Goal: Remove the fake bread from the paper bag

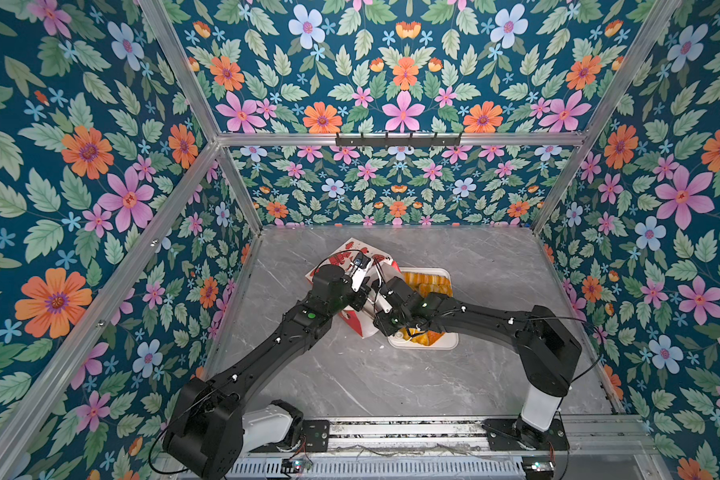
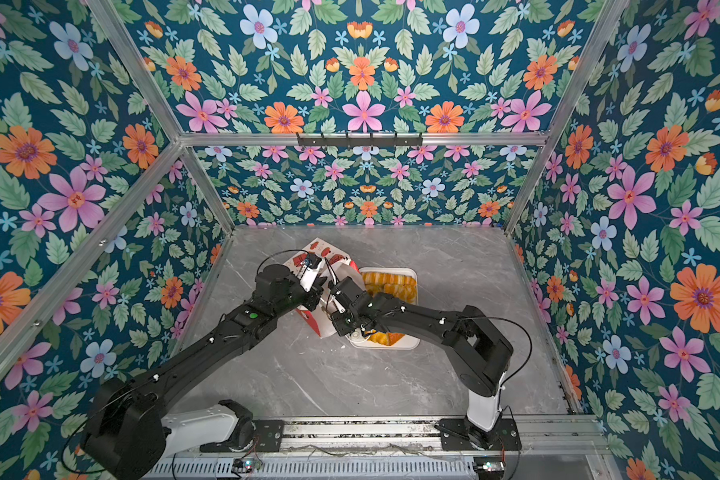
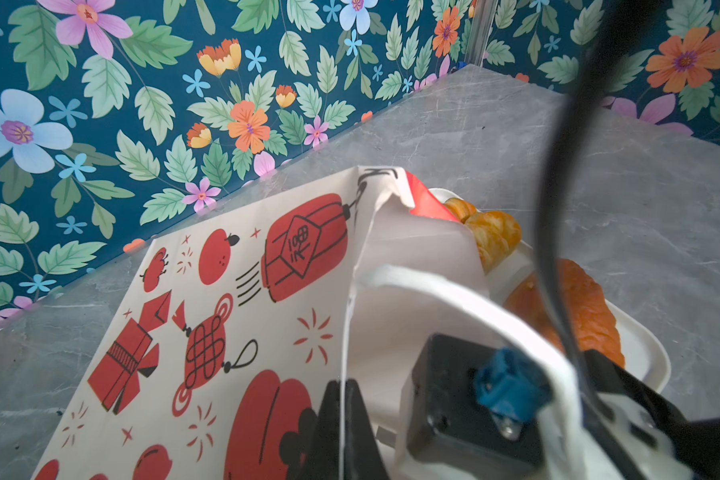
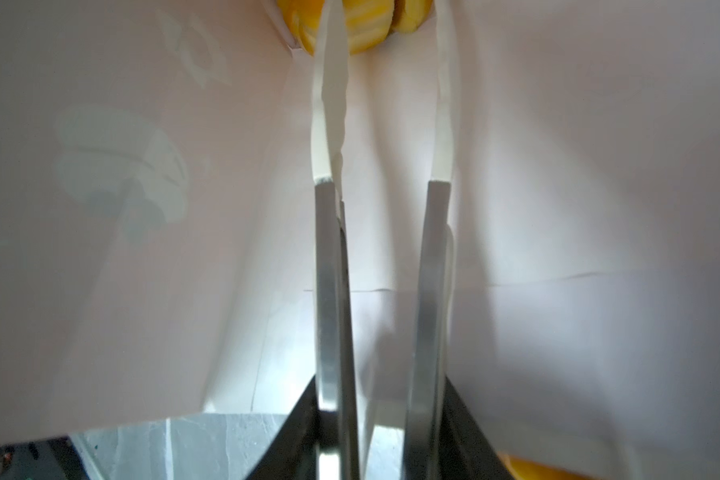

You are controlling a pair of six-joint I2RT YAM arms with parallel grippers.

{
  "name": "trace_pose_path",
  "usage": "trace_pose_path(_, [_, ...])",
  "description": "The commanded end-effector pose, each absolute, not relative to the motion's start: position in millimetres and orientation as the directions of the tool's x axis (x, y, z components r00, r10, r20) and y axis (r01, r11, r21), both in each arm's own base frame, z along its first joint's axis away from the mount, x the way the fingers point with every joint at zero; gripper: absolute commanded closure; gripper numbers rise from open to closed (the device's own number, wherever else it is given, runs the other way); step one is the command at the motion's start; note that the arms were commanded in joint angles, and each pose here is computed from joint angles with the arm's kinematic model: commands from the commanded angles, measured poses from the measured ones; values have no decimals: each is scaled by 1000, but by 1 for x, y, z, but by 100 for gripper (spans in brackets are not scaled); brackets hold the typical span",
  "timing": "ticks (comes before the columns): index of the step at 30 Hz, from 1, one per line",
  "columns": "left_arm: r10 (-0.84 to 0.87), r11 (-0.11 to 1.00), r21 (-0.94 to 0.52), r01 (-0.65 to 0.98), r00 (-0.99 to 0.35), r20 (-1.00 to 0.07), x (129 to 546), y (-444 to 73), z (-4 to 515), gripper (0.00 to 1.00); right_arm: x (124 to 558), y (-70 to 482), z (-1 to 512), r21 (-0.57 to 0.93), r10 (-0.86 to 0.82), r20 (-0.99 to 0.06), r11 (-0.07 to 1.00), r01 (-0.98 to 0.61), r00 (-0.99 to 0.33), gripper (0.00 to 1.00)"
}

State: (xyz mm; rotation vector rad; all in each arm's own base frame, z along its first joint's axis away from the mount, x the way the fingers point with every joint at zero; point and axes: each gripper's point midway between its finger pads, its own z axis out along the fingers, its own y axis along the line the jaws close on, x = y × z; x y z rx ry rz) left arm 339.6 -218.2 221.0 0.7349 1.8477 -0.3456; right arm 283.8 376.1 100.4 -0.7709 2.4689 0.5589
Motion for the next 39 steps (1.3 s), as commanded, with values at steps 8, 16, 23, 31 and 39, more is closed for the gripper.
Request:
trace_pose_path(8, [284,746,55,664,-243,-928,340,-226,234,100,286,381,107,234,-403,-594,741,-629,-696,60])
trace_pose_path(16, [283,728,31,684,-259,-924,339,-231,233,100,304,389,111,225,-368,-621,762,-608,-692,61])
trace_pose_path(23, [284,727,27,686,-265,-922,338,-231,233,100,316,385,110,239,-338,-619,779,-579,-709,61])
trace_pose_path(31, [280,727,18,686,-272,-921,338,-232,232,100,322,386,112,236,-327,-625,787,-571,-709,61])
trace_pose_path(39, [276,719,6,695,-278,-920,336,-234,231,100,328,382,112,232,-309,-633,799,-555,-710,55])
